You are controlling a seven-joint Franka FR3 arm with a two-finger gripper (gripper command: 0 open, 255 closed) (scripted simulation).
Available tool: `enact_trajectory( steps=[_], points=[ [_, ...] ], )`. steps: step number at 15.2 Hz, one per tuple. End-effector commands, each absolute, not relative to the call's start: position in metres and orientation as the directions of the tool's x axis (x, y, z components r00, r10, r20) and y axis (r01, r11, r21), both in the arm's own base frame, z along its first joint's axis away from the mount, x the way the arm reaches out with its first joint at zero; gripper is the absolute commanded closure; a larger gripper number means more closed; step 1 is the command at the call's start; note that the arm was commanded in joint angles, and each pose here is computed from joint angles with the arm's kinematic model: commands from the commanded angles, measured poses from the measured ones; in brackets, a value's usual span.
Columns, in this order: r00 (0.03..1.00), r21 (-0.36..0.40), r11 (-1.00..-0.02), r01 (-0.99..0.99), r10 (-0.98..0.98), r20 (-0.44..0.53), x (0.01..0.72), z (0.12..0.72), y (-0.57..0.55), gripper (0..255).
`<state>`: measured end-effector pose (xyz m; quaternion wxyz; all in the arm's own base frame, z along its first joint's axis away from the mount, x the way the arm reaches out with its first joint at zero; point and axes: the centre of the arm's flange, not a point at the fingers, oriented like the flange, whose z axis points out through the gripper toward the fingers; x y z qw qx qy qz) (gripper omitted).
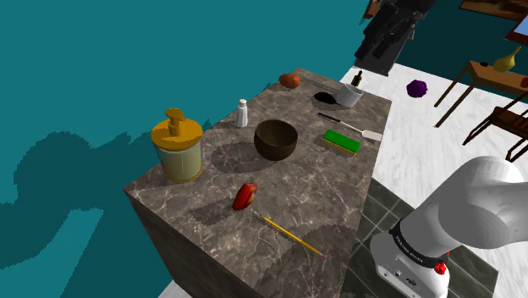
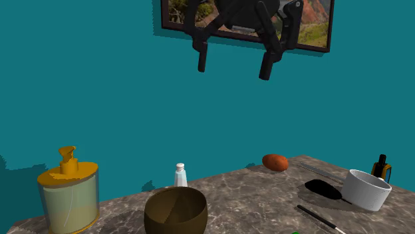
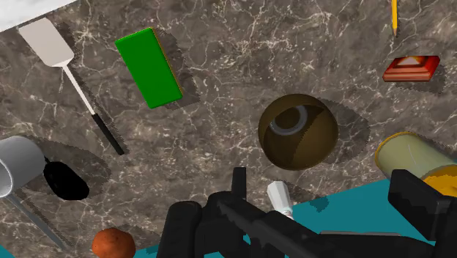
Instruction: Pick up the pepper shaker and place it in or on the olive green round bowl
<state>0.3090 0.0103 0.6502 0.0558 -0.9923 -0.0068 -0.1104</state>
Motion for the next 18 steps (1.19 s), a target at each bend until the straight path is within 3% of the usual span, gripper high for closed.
enact_trajectory(
  steps=[1, 18],
  points=[
    [0.976, -0.109, -0.994, 0.026, 0.001, 0.220, 0.309, 0.650, 0.010, 0],
    [0.983, -0.010, -0.999, -0.031, -0.032, 0.183, 0.491, 0.528, 0.087, 0]
  ],
)
